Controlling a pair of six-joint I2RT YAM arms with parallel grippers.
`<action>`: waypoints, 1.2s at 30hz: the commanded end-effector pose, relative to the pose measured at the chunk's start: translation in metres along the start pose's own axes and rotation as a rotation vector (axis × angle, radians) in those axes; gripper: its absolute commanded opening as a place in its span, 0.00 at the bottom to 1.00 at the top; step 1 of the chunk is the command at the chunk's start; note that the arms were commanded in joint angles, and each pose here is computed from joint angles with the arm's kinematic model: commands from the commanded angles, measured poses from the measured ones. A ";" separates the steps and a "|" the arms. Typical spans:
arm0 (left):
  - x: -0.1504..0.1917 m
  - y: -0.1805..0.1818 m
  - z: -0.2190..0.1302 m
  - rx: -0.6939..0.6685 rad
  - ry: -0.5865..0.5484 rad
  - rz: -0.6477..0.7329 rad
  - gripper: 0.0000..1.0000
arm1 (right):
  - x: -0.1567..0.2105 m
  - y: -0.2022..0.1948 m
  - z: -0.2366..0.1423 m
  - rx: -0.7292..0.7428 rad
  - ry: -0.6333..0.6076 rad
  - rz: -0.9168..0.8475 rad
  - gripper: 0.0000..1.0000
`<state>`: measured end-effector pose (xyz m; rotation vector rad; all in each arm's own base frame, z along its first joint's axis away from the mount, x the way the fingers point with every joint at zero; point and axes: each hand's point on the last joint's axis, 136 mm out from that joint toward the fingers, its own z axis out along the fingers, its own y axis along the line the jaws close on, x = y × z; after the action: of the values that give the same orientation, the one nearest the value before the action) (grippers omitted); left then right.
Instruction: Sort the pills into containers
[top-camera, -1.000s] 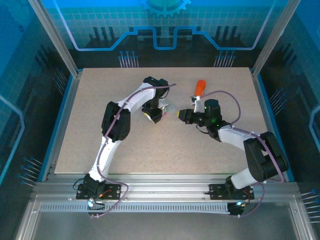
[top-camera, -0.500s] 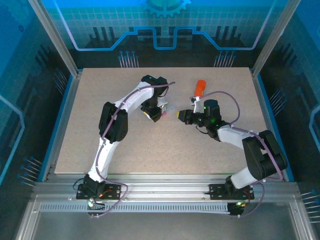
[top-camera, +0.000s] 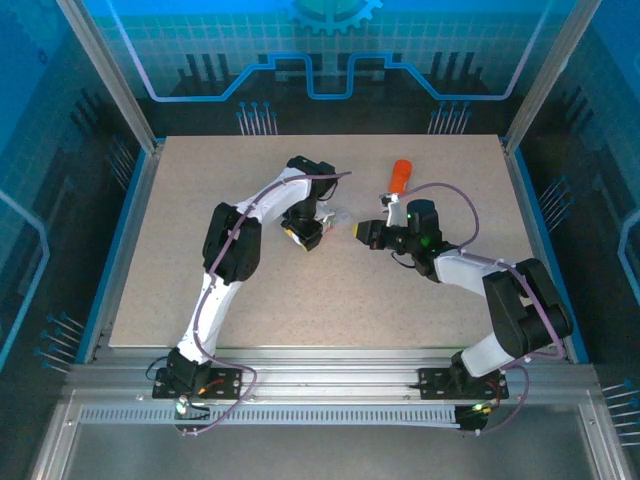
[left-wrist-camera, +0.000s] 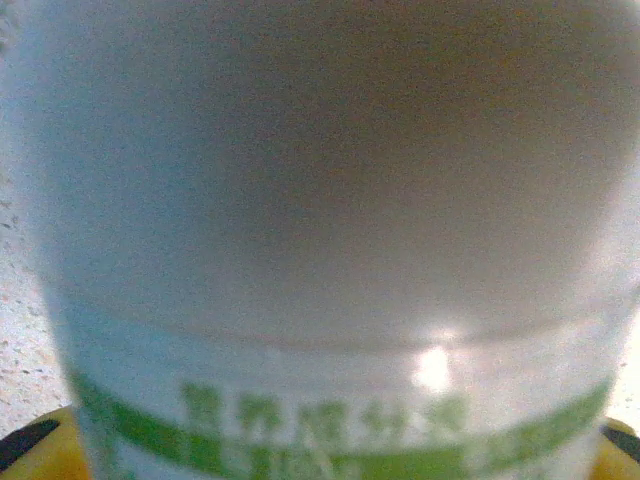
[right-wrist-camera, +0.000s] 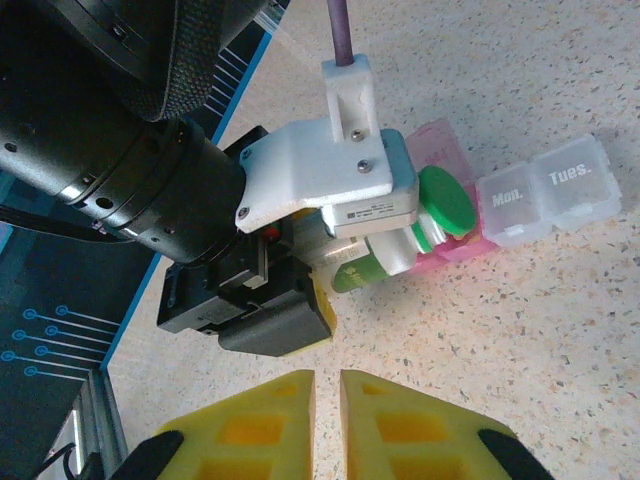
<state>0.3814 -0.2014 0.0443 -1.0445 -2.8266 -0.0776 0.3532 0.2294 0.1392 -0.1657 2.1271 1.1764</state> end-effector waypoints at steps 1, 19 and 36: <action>-0.004 -0.001 -0.030 0.015 -0.117 -0.014 0.00 | -0.001 -0.001 -0.004 -0.009 -0.012 -0.019 0.16; -0.031 -0.036 -0.103 0.201 -0.764 0.019 0.00 | -0.038 0.033 -0.043 0.048 -0.096 -0.154 0.43; 0.031 -0.129 -0.177 0.331 -1.668 0.689 0.00 | -0.044 0.144 -0.074 -0.371 -0.101 -0.530 0.57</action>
<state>0.3066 -0.2848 0.1567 -2.0385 -3.1137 1.6984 0.3126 0.2344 0.2455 -0.5616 1.8343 1.1664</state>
